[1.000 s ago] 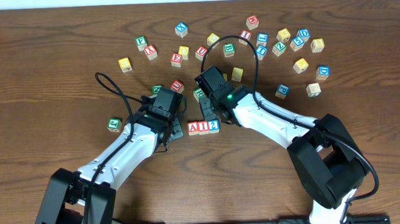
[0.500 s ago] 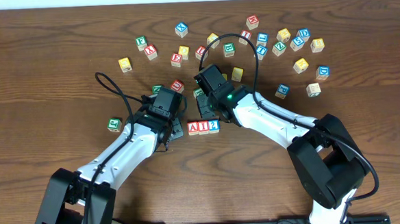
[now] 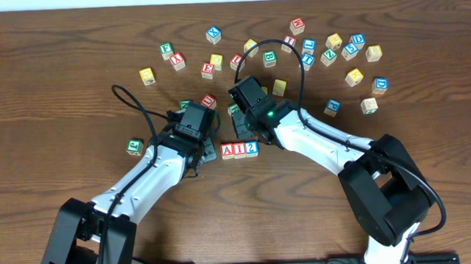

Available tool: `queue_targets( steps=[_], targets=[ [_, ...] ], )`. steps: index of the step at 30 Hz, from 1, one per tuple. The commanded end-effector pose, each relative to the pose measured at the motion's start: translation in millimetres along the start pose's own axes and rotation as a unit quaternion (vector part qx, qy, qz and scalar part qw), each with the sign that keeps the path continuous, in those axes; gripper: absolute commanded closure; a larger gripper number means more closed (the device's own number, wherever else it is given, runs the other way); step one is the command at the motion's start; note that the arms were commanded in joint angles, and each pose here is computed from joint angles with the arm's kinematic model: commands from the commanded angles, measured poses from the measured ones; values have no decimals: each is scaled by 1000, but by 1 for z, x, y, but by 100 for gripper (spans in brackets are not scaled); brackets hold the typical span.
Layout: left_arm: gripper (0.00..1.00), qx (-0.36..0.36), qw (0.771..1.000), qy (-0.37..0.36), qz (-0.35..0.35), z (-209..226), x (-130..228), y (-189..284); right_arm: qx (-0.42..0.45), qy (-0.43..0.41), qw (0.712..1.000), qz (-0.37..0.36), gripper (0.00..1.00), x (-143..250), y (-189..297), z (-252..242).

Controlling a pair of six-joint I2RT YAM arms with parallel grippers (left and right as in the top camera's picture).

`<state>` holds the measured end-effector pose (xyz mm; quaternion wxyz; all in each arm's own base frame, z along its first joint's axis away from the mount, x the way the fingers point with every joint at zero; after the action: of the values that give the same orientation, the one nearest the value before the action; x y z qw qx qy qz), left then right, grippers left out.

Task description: Spell out AI2

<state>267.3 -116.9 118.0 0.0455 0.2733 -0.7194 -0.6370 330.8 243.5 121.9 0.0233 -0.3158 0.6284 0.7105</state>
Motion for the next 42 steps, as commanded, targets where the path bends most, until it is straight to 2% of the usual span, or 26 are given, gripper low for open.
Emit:
queue_targets(
  steps=[1, 6, 10, 18, 27, 34, 42],
  targets=[
    [92, 13, 999, -15, -25, -3, -7, 6, 35, 4, 999, -3, 99, -4, -2, -5],
    [93, 35, 999, -27, -27, -9, -11, 8, 46, 3, 999, 3, 99, -2, -2, -7],
    [93, 55, 997, -43, -21, -13, -11, 8, 87, -6, 996, 7, 99, 1, -1, -14],
    [93, 80, 995, -63, -13, -19, -10, 8, 125, -45, 991, 14, 99, -1, -2, -49],
    [93, 91, 993, -77, -5, -20, -9, 9, 76, -113, 990, 30, 99, -1, -4, -97],
    [92, 104, 991, -87, 3, -26, -11, 14, 29, -104, 994, 22, 99, -5, -5, -95],
    [93, 114, 989, -90, 11, -31, -14, 20, 16, -104, 994, 22, 99, -5, -5, -93]
  ],
)
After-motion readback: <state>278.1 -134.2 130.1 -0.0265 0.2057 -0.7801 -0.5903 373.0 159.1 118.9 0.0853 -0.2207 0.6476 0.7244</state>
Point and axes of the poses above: each gripper's point midway between its finger pads, its own y axis back along the fingers, its own z axis along the line the jaws close on, x = y × z, the point moved 10 cm from there along y, back along the fingers, and after that the axes turned 11 degrees about y, right-handed, at the moved point
